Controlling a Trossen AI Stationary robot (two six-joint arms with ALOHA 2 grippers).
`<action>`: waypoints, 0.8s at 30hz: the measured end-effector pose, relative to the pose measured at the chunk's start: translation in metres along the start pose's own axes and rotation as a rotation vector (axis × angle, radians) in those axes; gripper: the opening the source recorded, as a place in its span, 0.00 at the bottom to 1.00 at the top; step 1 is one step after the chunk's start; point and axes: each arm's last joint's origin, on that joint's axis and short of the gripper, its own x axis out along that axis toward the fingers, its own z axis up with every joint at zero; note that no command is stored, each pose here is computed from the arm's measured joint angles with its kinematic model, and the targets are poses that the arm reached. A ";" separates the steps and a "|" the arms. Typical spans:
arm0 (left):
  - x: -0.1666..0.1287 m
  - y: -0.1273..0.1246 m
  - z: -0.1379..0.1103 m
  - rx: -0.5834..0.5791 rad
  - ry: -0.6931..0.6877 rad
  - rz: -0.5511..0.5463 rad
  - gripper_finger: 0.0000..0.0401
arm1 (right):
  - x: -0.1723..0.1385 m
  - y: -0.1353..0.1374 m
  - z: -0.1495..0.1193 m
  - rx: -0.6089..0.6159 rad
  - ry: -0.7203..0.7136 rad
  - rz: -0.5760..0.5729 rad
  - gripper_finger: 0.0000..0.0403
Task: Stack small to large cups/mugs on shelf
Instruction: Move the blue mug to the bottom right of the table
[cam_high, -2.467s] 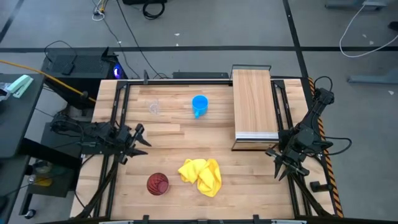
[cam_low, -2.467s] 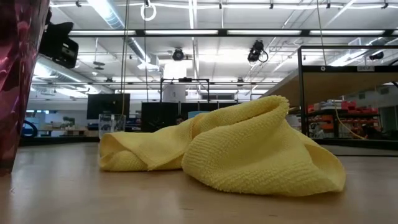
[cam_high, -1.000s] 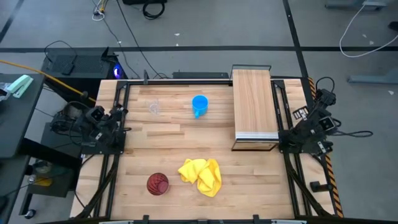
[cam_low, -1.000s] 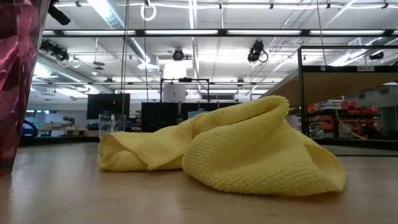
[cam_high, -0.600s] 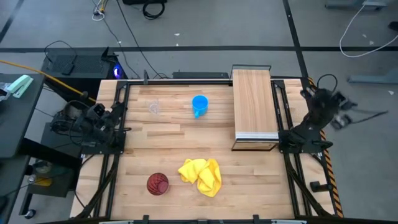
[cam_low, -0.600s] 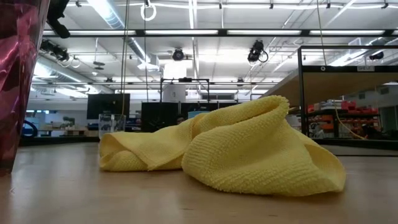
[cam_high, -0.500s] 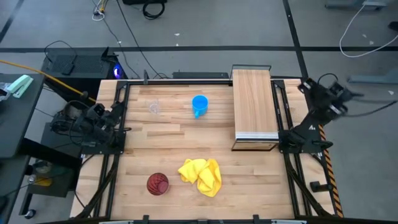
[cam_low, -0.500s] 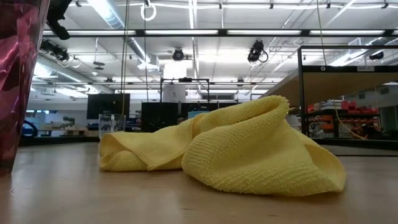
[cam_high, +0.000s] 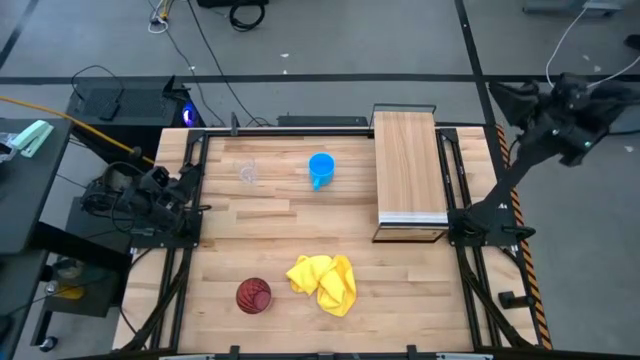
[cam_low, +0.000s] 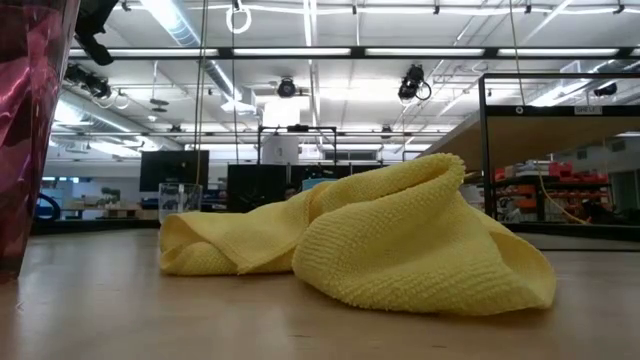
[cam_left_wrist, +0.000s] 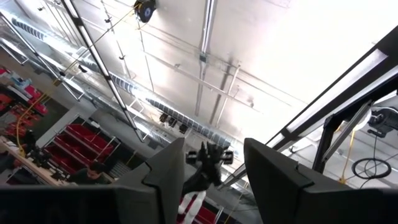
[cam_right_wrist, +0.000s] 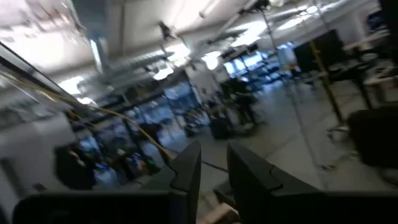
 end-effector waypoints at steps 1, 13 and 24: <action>0.000 0.000 0.000 0.001 0.002 0.001 0.43 | 0.003 0.005 0.006 -0.022 0.018 -0.022 0.21; 0.000 0.000 -0.001 -0.008 0.005 0.001 0.43 | 0.017 0.029 0.047 -0.063 0.095 -0.164 0.21; 0.000 0.000 -0.001 -0.002 0.013 0.003 0.43 | 0.013 0.035 0.024 -0.031 0.174 -0.063 0.21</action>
